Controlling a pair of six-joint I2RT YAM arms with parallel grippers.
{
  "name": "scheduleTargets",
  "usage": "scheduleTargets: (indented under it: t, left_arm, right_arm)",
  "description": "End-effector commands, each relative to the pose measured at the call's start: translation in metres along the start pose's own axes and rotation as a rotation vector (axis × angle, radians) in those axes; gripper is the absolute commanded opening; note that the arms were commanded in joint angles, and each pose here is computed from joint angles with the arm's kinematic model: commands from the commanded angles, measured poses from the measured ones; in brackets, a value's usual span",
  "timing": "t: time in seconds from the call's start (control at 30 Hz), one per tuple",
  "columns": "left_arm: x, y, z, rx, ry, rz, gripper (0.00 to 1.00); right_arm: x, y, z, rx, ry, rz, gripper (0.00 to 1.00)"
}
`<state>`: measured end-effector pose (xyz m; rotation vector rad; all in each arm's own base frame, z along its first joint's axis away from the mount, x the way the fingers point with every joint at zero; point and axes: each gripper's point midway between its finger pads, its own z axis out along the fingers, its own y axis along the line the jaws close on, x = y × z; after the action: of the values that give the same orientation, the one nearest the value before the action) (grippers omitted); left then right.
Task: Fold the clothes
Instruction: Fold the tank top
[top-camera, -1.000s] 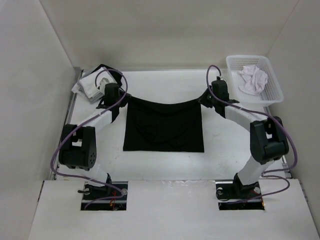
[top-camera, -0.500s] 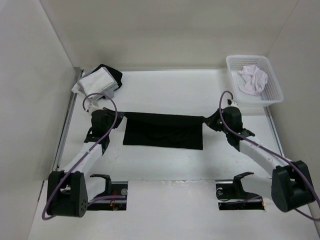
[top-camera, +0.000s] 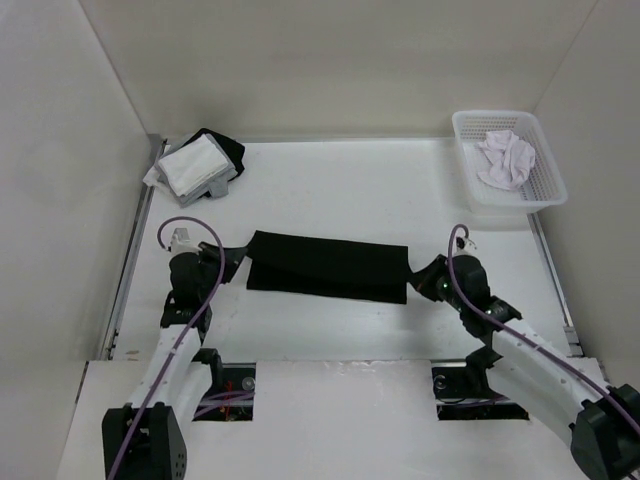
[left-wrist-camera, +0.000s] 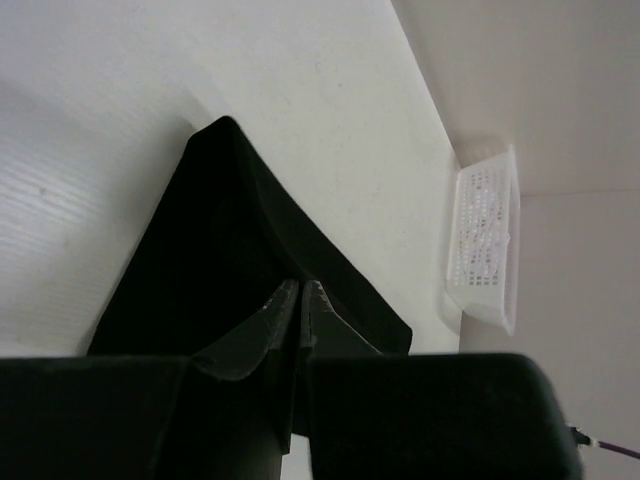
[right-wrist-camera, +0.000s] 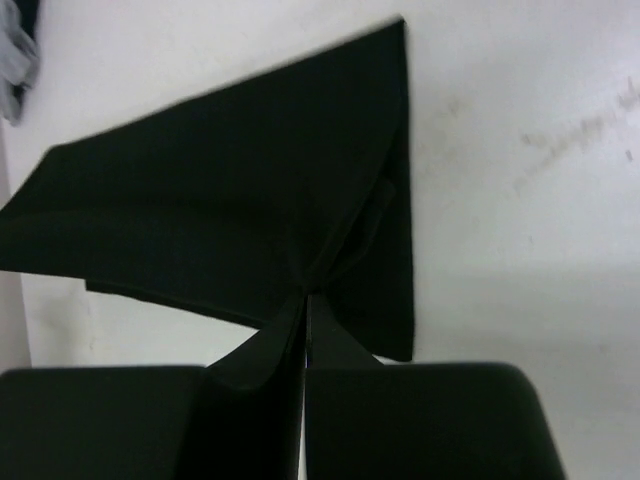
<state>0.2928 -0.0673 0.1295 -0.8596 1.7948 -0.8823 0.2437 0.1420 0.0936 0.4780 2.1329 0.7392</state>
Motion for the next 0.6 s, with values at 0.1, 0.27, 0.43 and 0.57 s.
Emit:
scheduleTargets:
  t: [0.1, 0.27, 0.43, 0.57]
  left_arm:
    - [0.009, 0.013, -0.011, 0.014, 0.034, -0.019, 0.00]
    - [0.013, 0.033, -0.015, -0.011, 0.037, -0.047, 0.01]
    - [0.014, 0.053, -0.017, -0.055, 0.038, -0.048, 0.09]
    - [0.000, 0.041, -0.016, -0.031, 0.006, -0.027, 0.24]
  right_arm:
    - [0.026, -0.009, -0.015, 0.052, 0.005, 0.084, 0.00]
    - [0.048, -0.019, -0.021, 0.115, 0.041, 0.125, 0.00]
    - [0.060, -0.030, -0.021, 0.187, 0.091, 0.130, 0.02]
    - [0.067, -0.022, -0.026, 0.193, 0.133, 0.076, 0.27]
